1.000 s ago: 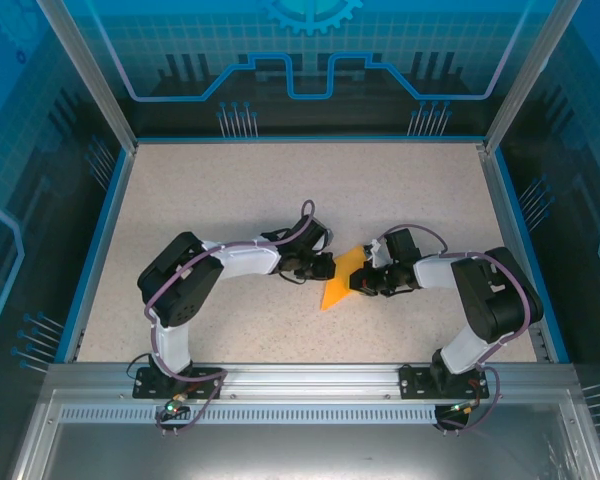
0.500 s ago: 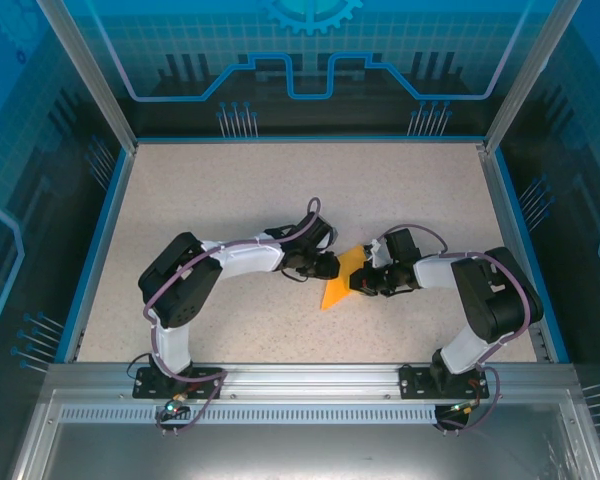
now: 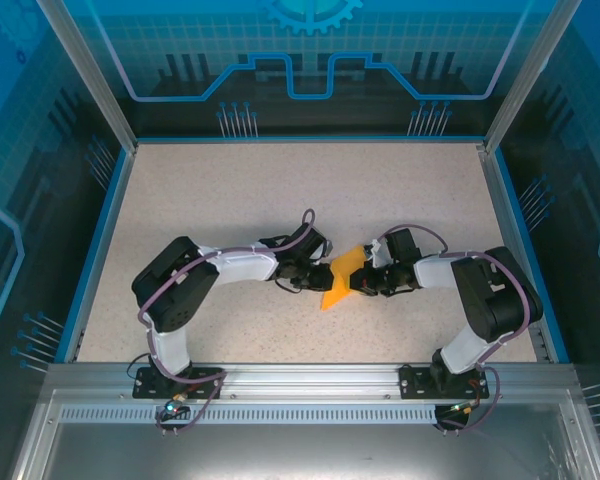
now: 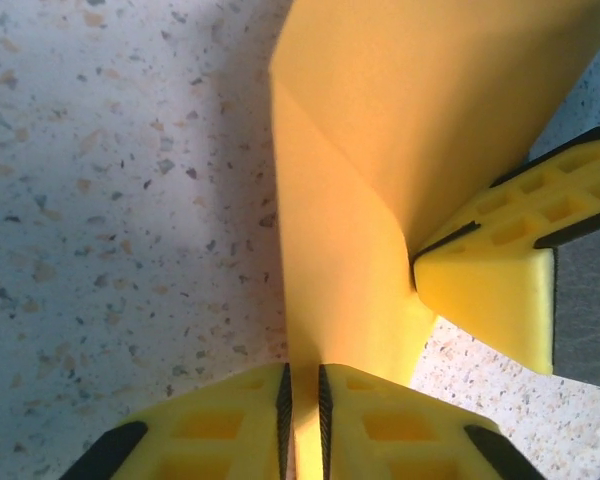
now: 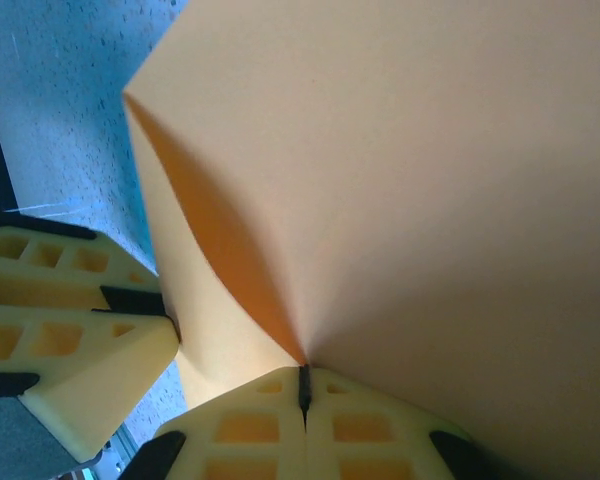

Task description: Fold a paper plane with a square sheet of paper (pick it up from the middle)

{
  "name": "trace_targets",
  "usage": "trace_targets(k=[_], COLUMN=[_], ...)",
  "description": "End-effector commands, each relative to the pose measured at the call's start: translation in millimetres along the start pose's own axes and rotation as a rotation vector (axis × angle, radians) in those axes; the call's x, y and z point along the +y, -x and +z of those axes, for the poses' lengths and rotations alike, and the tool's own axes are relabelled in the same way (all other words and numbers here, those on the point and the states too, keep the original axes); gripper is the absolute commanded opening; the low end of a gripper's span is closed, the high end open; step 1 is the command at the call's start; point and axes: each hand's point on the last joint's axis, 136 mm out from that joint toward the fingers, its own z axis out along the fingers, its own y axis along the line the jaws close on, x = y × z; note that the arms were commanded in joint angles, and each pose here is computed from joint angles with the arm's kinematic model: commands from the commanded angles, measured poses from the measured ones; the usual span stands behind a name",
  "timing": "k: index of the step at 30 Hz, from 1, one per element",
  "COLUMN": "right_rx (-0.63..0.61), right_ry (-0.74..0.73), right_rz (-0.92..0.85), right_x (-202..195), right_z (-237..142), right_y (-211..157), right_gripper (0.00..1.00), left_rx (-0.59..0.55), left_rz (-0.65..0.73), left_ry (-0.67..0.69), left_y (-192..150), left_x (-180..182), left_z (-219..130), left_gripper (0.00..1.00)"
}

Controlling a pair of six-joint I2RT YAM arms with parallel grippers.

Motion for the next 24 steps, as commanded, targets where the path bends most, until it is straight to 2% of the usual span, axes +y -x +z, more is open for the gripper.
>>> trace_targets(k=[1,5,20,24], right_rx=[0.043,0.040,0.021,-0.004], right_ry=[-0.140,-0.139,-0.100,-0.079], right_rz=[0.076,0.075,0.065,0.046], right_x=[-41.1,-40.3,-30.1,-18.6], right_z=[3.3,2.5,-1.4,-9.2], right_y=[-20.2,-19.6,-15.2,-11.0], right_gripper=[0.00,0.00,0.00,0.05], left_rx=[-0.003,0.005,0.013,-0.001], left_rz=[0.022,0.037,0.231,0.226], left_ry=[-0.050,-0.015,0.300,0.297], left_y=[-4.2,-5.2,-3.7,-1.0], left_x=[-14.3,-10.0,3.5,0.6], left_z=[-8.0,-6.4,-0.7,1.1], left_gripper=[0.13,0.11,0.05,0.05])
